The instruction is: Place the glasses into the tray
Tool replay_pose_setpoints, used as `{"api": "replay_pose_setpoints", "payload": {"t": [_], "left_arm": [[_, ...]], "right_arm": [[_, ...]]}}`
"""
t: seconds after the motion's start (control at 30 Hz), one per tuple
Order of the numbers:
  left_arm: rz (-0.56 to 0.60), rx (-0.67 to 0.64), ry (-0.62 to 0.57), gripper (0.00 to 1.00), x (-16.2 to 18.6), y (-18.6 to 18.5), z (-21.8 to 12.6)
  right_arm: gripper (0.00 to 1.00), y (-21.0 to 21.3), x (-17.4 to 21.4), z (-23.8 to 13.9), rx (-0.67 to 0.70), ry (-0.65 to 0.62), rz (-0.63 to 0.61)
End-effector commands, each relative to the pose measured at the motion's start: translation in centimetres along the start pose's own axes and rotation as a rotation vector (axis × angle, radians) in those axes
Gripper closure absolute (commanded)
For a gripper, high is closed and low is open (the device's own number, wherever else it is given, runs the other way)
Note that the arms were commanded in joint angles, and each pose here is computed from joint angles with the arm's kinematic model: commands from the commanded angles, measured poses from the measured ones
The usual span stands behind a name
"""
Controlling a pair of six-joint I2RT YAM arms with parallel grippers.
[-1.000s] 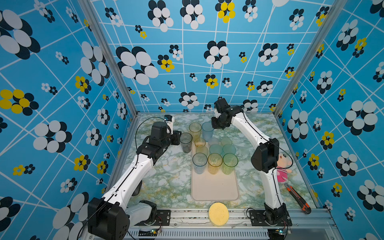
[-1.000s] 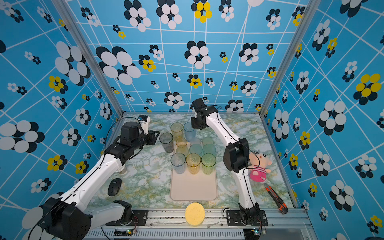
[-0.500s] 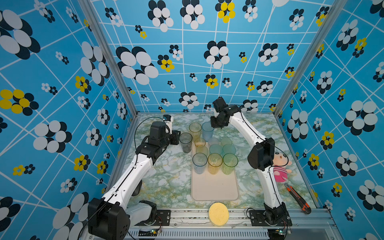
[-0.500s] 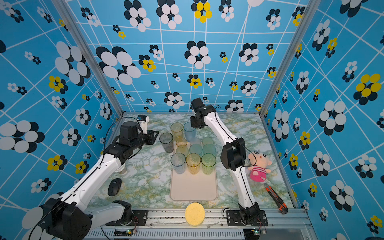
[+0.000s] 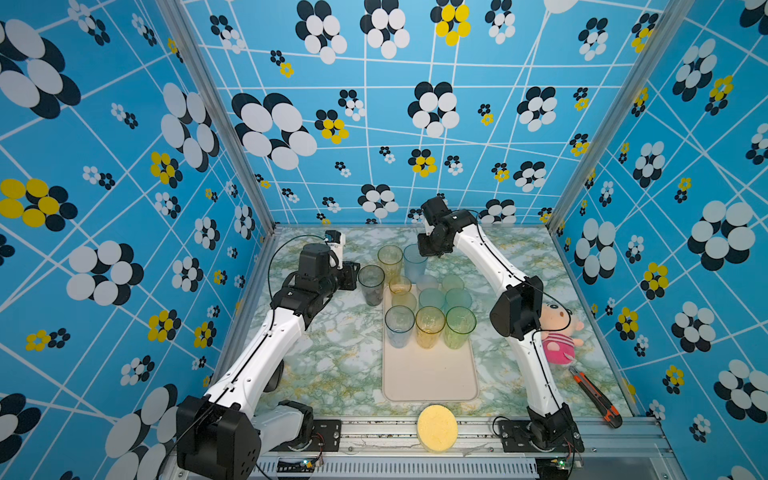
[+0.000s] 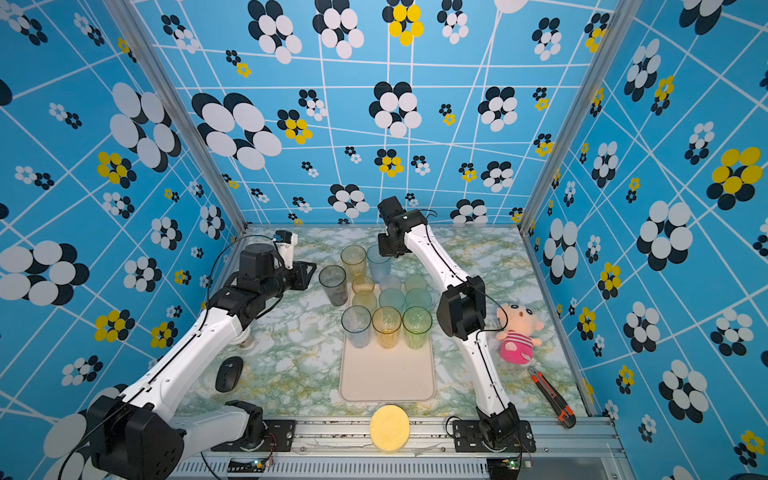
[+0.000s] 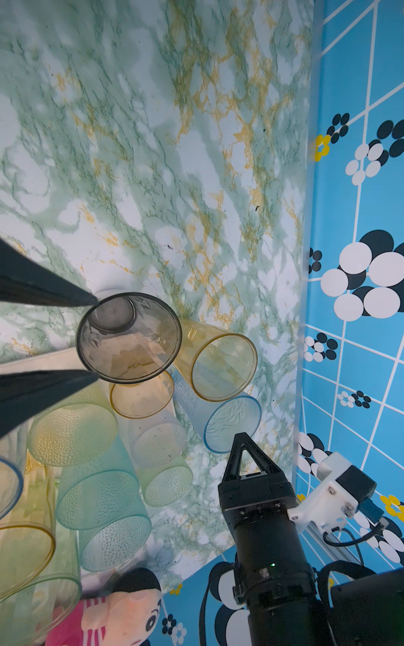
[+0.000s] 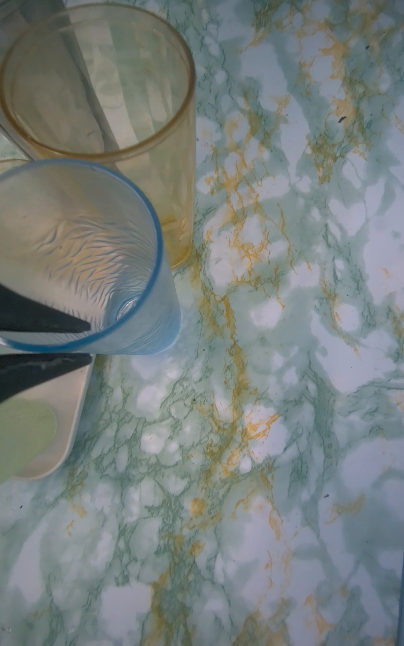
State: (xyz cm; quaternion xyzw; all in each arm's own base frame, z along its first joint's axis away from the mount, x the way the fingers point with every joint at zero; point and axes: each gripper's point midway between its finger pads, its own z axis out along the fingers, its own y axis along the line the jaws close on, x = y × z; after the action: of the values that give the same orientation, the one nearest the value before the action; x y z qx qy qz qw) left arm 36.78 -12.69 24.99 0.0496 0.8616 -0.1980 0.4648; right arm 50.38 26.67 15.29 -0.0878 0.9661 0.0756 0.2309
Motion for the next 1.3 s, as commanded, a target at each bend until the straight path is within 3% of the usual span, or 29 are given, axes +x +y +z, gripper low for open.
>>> {"api": "replay_pose_setpoints", "payload": {"t": [0.0, 0.23, 0.5, 1.03, 1.27], "left_arm": [[0.009, 0.002, 0.011, 0.68, 0.5, 0.3, -0.2], [0.009, 0.006, 0.02, 0.68, 0.7, 0.3, -0.1], [0.009, 0.007, 0.034, 0.68, 1.0, 0.3, 0.1], [0.013, 0.019, 0.066, 0.68, 1.6, 0.2, 0.7], [0.011, 0.032, 0.089, 0.69, 1.8, -0.2, 1.2]], "right_arm": [[0.86, 0.0, 0.5, 0.6, 0.017, 0.02, 0.003], [0.96, -0.4, 0.5, 0.6, 0.057, 0.016, -0.022], [0.99, -0.4, -0.5, -0.8, 0.076, -0.034, -0.039], [1.0, -1.7, -2.4, -6.7, 0.112, -0.192, -0.042], [1.0, -3.9, -3.2, -11.2, 0.107, -0.274, -0.013]]}}
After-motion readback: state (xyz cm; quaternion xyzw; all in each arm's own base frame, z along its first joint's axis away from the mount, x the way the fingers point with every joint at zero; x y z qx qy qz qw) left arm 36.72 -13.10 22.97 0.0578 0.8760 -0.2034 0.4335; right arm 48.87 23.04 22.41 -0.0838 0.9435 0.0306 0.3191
